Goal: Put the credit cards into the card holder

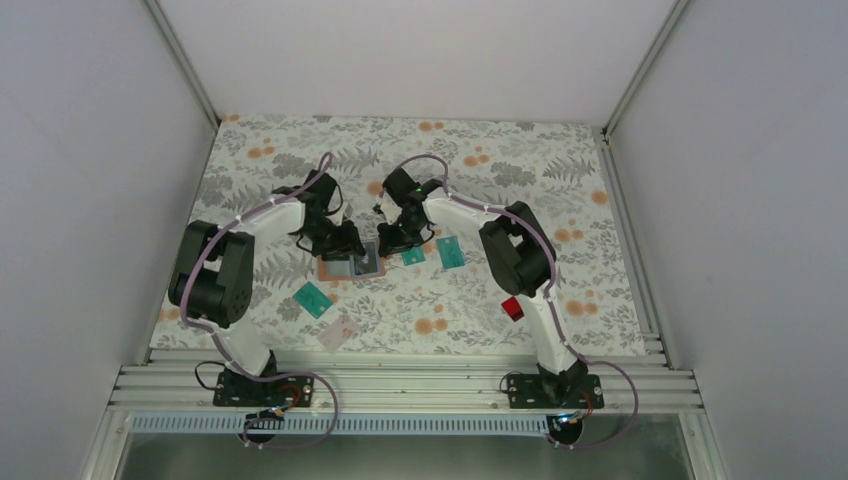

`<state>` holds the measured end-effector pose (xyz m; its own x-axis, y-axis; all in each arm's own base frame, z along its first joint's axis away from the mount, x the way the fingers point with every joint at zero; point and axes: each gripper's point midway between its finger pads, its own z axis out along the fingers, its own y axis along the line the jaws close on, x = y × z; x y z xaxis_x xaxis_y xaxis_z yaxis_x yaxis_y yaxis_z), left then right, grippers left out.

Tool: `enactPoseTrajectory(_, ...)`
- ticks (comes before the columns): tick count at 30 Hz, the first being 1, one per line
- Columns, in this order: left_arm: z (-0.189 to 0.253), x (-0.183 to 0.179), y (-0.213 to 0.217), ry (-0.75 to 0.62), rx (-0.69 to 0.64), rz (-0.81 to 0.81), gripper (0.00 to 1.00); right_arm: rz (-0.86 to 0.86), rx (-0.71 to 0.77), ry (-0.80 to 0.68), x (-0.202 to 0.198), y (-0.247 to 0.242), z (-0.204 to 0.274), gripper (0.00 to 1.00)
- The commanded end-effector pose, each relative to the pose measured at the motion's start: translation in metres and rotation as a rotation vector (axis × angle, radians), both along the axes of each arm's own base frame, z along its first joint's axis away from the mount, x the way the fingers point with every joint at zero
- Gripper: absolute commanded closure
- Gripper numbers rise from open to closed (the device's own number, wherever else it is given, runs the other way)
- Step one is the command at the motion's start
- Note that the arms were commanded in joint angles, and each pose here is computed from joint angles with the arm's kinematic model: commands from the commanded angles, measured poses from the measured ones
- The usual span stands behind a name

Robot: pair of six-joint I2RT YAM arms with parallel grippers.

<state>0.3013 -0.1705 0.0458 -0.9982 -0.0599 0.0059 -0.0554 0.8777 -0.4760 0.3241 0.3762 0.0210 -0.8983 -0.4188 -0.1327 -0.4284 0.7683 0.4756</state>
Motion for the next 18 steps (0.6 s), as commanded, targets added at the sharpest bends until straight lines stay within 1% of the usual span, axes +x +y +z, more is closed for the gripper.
enactPoseTrajectory(1,0.026,0.003,0.003,-0.059,0.023,-0.023,0.55,0.003,-0.018,0.026,-0.006,-0.011,0.002,0.86)
enactPoseTrajectory(3,0.031,0.006,0.002,-0.084,0.015,-0.029,0.57,0.005,0.004,0.018,-0.005,-0.007,0.013,0.84)
enactPoseTrajectory(9,0.019,0.013,0.001,-0.101,0.02,-0.047,0.84,-0.023,0.052,-0.003,0.001,0.0,0.042,0.78)
enactPoseTrajectory(10,0.017,0.014,0.0,-0.103,0.018,-0.05,0.87,-0.029,0.059,-0.004,0.002,0.001,0.045,0.76)
enactPoseTrajectory(12,0.012,0.016,-0.002,-0.101,0.012,-0.056,0.91,-0.046,0.075,-0.002,0.003,0.002,0.052,0.74)
enactPoseTrajectory(18,-0.004,0.015,-0.005,-0.079,-0.003,-0.068,0.97,-0.067,0.131,0.01,0.005,0.008,0.067,0.68)
